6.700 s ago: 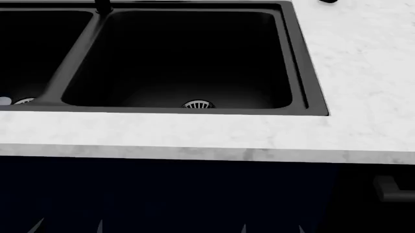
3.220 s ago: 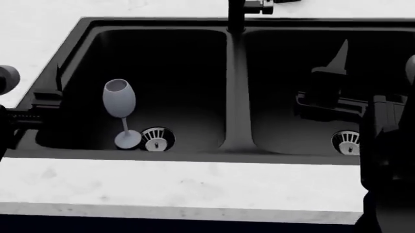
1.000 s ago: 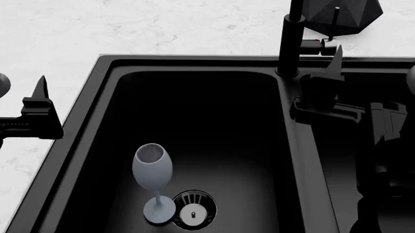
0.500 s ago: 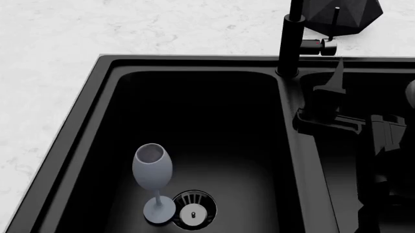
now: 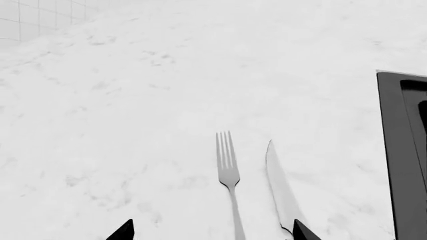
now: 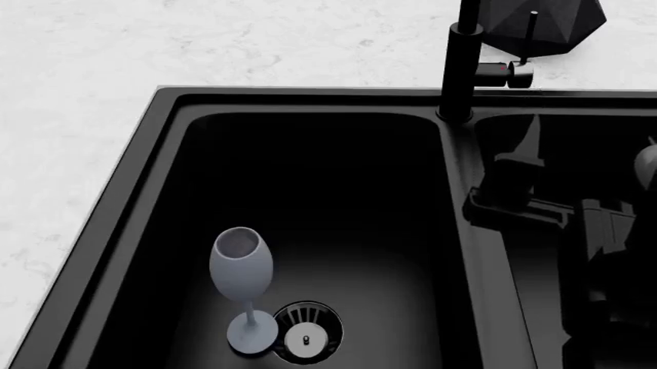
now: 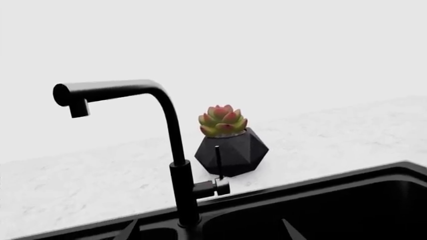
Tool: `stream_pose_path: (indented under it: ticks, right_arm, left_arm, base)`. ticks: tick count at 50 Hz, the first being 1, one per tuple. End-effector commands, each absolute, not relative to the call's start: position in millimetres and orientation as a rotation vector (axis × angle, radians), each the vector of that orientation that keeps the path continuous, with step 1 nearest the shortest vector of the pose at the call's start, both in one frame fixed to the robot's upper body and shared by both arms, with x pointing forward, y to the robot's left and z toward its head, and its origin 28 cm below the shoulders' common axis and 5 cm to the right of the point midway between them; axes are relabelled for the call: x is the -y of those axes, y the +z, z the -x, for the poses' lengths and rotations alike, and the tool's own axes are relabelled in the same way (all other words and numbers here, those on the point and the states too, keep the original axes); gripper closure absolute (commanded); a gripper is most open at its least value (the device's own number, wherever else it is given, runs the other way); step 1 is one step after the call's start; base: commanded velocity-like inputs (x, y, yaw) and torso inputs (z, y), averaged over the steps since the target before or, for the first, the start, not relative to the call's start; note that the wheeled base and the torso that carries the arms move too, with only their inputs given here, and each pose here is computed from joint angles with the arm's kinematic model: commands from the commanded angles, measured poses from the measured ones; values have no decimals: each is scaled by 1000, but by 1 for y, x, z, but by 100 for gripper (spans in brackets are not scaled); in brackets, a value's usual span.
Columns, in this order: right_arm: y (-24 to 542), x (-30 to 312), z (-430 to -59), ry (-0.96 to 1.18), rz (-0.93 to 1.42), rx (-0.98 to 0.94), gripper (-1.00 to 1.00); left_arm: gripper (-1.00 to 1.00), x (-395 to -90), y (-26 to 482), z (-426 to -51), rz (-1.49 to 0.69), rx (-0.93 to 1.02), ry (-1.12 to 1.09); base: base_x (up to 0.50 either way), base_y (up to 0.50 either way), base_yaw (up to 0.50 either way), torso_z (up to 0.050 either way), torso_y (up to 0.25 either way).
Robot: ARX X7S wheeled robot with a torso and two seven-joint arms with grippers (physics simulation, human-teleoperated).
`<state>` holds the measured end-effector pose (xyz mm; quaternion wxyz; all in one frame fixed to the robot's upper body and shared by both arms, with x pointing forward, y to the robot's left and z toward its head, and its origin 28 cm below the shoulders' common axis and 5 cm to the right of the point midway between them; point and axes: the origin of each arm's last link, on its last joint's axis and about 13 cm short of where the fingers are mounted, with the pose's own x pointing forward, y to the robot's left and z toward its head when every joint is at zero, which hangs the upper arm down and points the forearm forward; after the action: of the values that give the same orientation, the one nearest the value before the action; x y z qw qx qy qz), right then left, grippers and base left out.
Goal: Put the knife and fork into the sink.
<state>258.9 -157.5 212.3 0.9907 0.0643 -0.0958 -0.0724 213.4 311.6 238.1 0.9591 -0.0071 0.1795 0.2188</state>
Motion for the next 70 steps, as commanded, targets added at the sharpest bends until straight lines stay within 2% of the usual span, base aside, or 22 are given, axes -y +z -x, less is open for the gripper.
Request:
stream_pose_path:
  ticks: [1, 18, 37, 70]
  right_arm:
    - [210, 158, -260, -141, -135, 187, -100]
    - [204, 158, -262, -142, -147, 176, -100]
    - [199, 156, -268, -135, -154, 159, -100]
    - [195, 156, -267, -136, -156, 150, -100]
  left_arm:
    - [-100, -318, 237, -233, 16, -399, 477]
    - [-100, -322, 234, -256, 95, -488, 502]
    - [-100, -329, 223, -273, 75, -530, 537]
    - [-100, -335, 188, -281, 84, -663, 491]
  base:
    - [0, 0, 0, 0, 0]
    - [0, 0, 0, 0, 0]
    - [0, 0, 0, 0, 0]
    - [0, 0, 0, 0, 0]
